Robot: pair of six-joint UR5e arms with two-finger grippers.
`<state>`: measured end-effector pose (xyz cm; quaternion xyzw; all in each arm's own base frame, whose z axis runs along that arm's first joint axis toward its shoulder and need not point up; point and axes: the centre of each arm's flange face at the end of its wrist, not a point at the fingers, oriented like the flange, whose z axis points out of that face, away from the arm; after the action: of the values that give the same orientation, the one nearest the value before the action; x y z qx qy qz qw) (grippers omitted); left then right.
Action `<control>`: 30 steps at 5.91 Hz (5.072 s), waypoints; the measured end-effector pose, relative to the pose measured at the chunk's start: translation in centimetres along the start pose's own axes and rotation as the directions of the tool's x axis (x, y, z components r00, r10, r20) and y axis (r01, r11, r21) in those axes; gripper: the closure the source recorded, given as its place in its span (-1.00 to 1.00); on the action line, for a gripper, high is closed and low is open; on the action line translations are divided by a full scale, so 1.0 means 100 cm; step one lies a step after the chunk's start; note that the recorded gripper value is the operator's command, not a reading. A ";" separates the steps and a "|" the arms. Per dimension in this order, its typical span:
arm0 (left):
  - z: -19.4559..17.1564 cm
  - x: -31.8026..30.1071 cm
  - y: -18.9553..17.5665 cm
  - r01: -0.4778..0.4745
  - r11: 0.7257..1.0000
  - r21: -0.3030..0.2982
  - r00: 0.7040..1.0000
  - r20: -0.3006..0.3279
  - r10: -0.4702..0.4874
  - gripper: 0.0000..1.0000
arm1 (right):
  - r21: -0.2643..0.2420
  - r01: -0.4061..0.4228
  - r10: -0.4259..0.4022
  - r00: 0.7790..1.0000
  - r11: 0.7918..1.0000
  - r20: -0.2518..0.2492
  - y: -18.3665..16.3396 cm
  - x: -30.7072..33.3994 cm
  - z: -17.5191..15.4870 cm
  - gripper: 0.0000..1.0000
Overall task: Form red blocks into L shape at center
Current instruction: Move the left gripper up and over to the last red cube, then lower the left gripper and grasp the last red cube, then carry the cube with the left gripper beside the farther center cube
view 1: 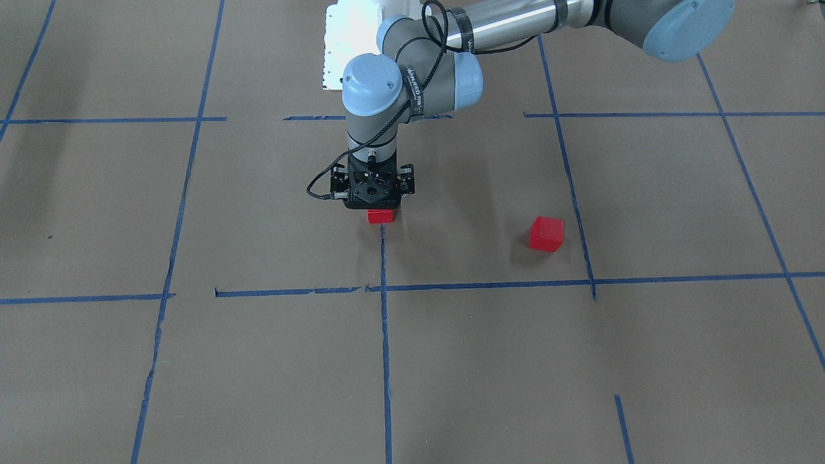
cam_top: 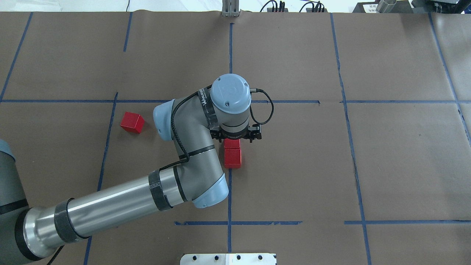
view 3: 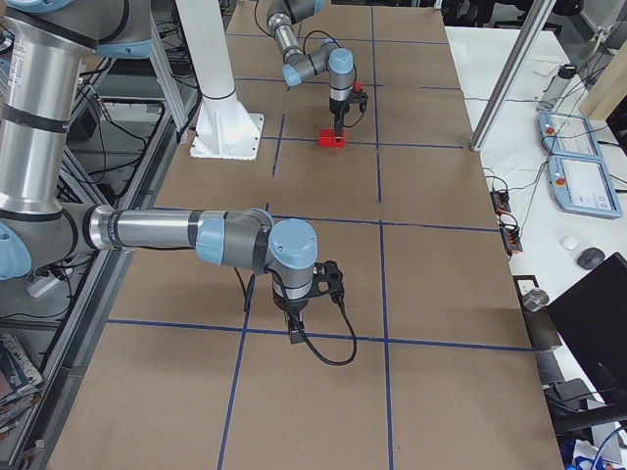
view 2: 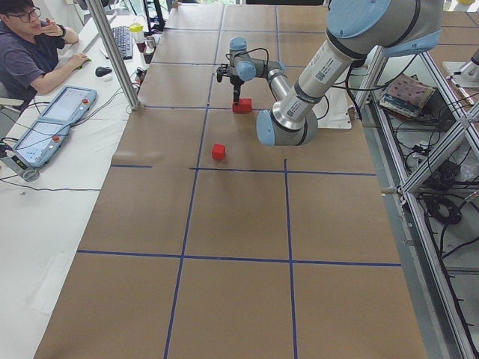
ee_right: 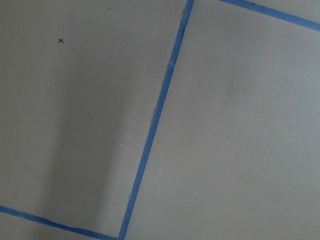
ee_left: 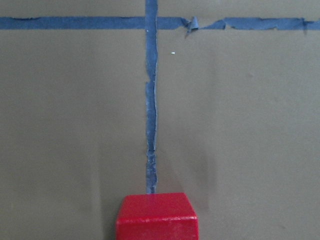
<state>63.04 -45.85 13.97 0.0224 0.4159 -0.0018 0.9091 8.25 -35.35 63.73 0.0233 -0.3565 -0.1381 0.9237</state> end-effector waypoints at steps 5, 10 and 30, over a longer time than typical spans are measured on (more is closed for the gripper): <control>-0.049 -0.202 -0.061 -0.151 0.988 -0.011 0.989 -0.006 0.151 -1.00 | 0.001 0.001 -0.001 1.000 1.000 0.001 0.001 -0.001 0.000 -0.99; -0.030 -0.289 -0.070 -0.251 0.968 -0.024 0.965 0.065 0.253 -1.00 | 0.002 0.002 -0.002 1.000 1.000 0.001 0.000 -0.001 0.000 -0.99; -0.085 -0.226 -0.048 0.568 0.822 0.045 0.821 0.044 -0.570 0.55 | 0.003 0.002 -0.002 1.000 1.000 0.002 0.000 -0.001 -0.001 -0.99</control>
<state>41.71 -50.65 25.29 -0.0892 0.3780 -0.2796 0.8781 8.21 -35.32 63.62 0.0247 -0.3576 -0.1386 0.9232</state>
